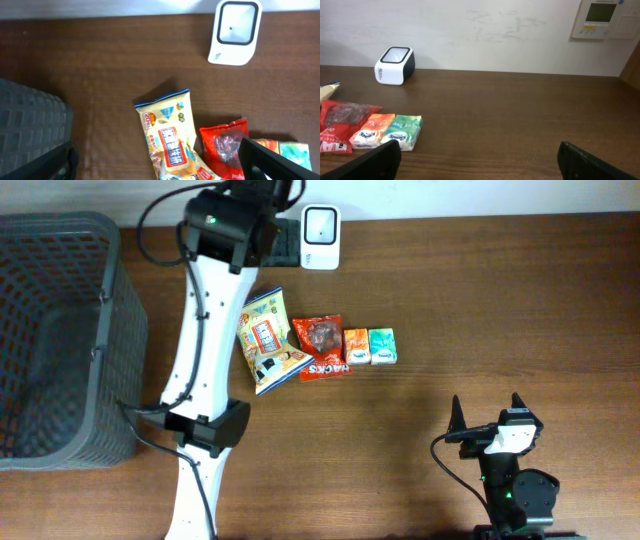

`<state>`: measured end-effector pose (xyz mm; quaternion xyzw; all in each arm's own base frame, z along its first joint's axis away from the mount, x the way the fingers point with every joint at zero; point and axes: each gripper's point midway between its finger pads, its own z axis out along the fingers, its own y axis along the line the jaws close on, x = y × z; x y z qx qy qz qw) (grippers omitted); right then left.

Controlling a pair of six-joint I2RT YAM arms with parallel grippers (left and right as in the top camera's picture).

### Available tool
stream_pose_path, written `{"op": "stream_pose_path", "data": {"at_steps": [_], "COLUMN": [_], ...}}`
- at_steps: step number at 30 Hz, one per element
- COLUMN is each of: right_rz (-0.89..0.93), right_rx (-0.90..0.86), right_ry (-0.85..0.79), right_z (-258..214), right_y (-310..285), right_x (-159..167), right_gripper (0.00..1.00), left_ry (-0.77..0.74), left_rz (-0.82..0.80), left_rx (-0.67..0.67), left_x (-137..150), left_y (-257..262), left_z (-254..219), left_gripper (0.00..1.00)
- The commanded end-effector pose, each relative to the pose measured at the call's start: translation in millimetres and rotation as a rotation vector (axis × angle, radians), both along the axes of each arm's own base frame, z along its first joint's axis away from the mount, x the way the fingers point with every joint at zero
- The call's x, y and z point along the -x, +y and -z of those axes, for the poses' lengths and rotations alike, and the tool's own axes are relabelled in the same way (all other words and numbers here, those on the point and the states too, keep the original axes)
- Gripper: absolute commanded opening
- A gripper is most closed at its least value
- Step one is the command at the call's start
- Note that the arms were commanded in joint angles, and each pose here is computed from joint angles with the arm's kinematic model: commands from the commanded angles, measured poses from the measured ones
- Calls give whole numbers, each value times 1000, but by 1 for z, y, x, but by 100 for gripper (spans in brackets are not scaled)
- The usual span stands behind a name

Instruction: Scan the item barcode

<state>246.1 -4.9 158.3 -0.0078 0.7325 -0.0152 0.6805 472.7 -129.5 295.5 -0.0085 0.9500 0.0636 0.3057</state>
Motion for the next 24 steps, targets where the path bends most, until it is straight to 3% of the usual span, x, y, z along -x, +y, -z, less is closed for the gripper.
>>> {"op": "stream_pose_path", "data": {"at_steps": [1, 5, 6, 8, 11, 13, 15, 17, 20, 22, 24], "right_rz": [-4, -41, -128, -391, -688, -682, -645, -646, -632, -689, -835], "right_rx": [5, 2, -22, -130, -99, -123, -128, -124, -158, -334, -508], "right_ry": [3, -8, -12, -10, -142, -255, -228, -106, 276, 586, 705], "right_z": [2, -1, -2, -7, -41, -81, -107, -128, -119, -115, -110], "right_y": [0, 7, 22, 66, 109, 107, 102, 103, 100, 110, 131], "right_x": [0, 0, 1, 12, 39, 45, 41, 20, -36, -77, -106], "right_gripper": [99, 99, 99, 99, 99, 99, 99, 99, 99, 99, 99], "left_ry": [15, 47, 54, 67, 70, 70, 70, 70, 70, 70, 70], "left_rz": [-28, -121, -101, 144, 189, 189, 188, 189, 188, 189, 189], "left_rx": [95, 278, 317, 376, 366, 367, 366, 367, 366, 367, 367], "left_x": [-5, -16, -16, -13, -12, -12, -12, -12, -12, -12, -12], "left_y": [27, 93, 94, 70, 66, 66, 66, 66, 66, 66, 66], "left_z": [-3, 1, 0, -4, -4, -4, -4, -4, -4, -4, -4], "left_gripper": [99, 99, 99, 99, 99, 99, 99, 99, 99, 99, 99]}}
